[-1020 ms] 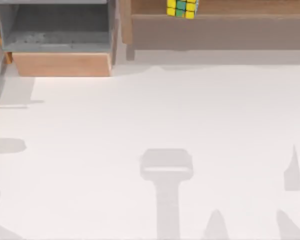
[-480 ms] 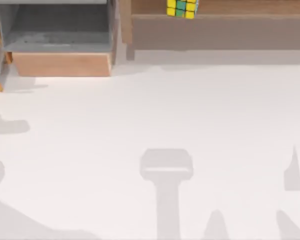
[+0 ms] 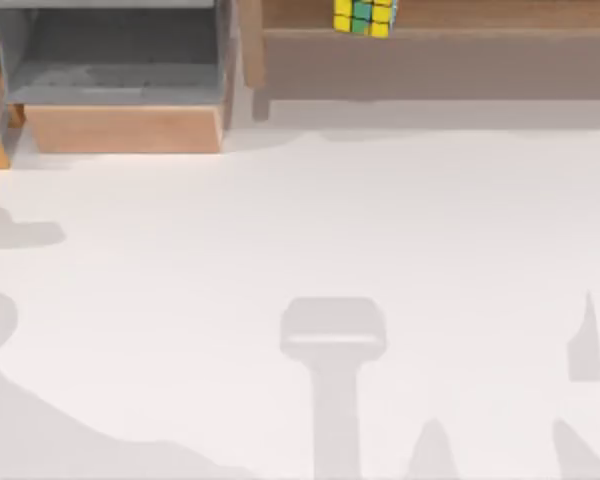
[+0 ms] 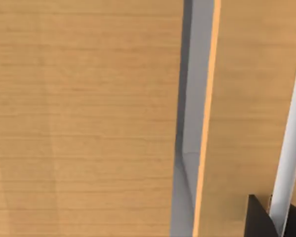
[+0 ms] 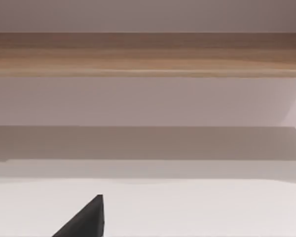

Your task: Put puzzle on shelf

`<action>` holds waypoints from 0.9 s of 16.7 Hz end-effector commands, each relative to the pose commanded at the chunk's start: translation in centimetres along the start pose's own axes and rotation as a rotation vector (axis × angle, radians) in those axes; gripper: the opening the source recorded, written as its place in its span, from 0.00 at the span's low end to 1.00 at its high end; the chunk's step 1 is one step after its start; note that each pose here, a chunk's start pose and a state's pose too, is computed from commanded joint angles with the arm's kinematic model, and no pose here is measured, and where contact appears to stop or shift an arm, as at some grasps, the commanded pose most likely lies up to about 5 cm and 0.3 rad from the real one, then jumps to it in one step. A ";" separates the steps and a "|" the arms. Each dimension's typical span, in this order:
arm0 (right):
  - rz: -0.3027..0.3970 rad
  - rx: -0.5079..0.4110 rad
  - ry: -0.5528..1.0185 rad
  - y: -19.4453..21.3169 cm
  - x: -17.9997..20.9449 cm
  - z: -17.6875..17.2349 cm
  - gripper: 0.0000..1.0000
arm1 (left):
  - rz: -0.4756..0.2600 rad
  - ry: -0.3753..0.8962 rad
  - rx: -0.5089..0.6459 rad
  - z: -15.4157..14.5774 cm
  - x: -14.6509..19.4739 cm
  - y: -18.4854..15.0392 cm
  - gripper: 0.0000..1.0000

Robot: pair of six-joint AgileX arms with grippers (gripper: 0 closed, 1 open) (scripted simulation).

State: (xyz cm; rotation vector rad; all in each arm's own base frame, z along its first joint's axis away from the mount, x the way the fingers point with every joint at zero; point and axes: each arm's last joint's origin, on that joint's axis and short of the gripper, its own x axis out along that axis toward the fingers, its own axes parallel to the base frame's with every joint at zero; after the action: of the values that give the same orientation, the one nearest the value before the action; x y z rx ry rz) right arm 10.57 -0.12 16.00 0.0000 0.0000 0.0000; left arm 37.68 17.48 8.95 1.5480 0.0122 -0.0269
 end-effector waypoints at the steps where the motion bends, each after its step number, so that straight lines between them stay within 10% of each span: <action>1: 0.000 0.000 0.000 0.0 0.0 0.0 1.00 | 0.001 0.001 0.001 0.0 0.3 0.0 0.00; 13: 0.000 0.000 0.000 0.0 0.0 0.0 1.00 | 0.000 0.000 0.000 0.1 6.3 0.2 0.00; 15: 0.000 0.000 0.000 0.0 0.0 0.0 1.00 | 0.000 0.000 0.000 0.1 6.3 0.2 0.15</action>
State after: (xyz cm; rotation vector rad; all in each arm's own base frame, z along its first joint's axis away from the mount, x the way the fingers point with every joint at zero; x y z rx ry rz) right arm 10.57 -0.12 16.00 0.0000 0.0000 0.0000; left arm 43.93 17.35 8.95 1.5475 0.0121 -0.0272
